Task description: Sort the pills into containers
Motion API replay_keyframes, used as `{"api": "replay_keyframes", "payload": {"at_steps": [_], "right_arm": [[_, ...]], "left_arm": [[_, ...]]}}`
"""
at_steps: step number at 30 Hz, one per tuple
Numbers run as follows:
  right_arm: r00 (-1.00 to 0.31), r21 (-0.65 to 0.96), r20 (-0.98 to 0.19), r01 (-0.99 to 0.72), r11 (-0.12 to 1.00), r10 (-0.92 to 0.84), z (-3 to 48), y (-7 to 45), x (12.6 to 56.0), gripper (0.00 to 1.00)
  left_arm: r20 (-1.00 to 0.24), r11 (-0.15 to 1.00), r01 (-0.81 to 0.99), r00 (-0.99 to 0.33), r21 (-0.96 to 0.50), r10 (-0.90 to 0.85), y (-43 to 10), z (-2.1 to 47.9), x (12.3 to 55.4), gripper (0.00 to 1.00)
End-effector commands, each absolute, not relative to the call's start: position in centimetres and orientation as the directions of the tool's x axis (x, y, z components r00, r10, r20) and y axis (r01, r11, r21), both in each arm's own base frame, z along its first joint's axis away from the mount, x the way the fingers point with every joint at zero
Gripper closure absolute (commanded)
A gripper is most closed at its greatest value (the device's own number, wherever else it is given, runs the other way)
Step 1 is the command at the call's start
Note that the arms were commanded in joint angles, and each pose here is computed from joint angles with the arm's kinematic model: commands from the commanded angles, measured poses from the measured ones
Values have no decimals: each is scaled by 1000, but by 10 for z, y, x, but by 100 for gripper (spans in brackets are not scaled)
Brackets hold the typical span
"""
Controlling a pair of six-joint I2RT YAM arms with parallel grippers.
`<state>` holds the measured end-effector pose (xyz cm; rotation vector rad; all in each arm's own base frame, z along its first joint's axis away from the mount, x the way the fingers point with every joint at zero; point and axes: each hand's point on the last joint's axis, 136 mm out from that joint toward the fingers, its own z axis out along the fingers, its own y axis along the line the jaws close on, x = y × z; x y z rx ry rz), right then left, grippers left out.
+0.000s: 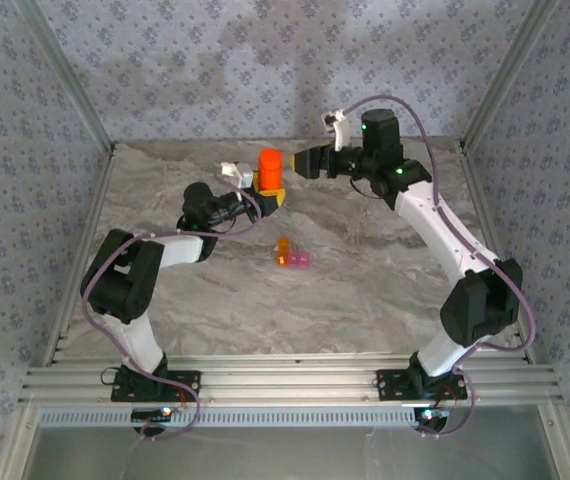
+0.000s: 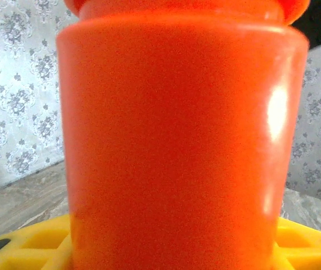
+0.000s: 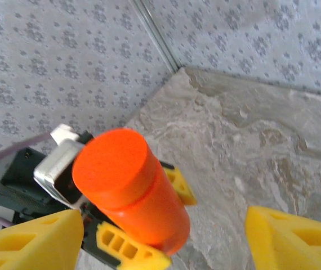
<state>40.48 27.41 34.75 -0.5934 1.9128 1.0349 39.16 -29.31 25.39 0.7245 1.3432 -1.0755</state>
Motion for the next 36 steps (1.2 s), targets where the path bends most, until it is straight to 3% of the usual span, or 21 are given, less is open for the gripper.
{"api": "replay_keyframes", "payload": {"at_steps": [1, 7, 24, 28, 36], "right_arm": [[-468, 393, -882, -788, 474, -47, 360, 286, 403, 23], [-432, 360, -897, -837, 413, -93, 365, 305, 398, 22], [-442, 366, -887, -850, 378, -135, 355, 329, 396, 25], [-446, 370, -884, -851, 373, -139, 353, 332, 396, 31], [-457, 378, -877, -847, 374, -149, 349, 333, 395, 54]], "left_arm": [[-976, 318, 940, -60, -126, -210, -300, 275, 384, 100], [-976, 290, 948, -72, -131, -206, -305, 274, 381, 100], [-977, 277, 951, -82, -136, -199, -309, 273, 380, 100], [-977, 277, 951, -81, -136, -200, -309, 273, 380, 100], [-977, 280, 951, -81, -135, -198, -309, 273, 380, 100]]}}
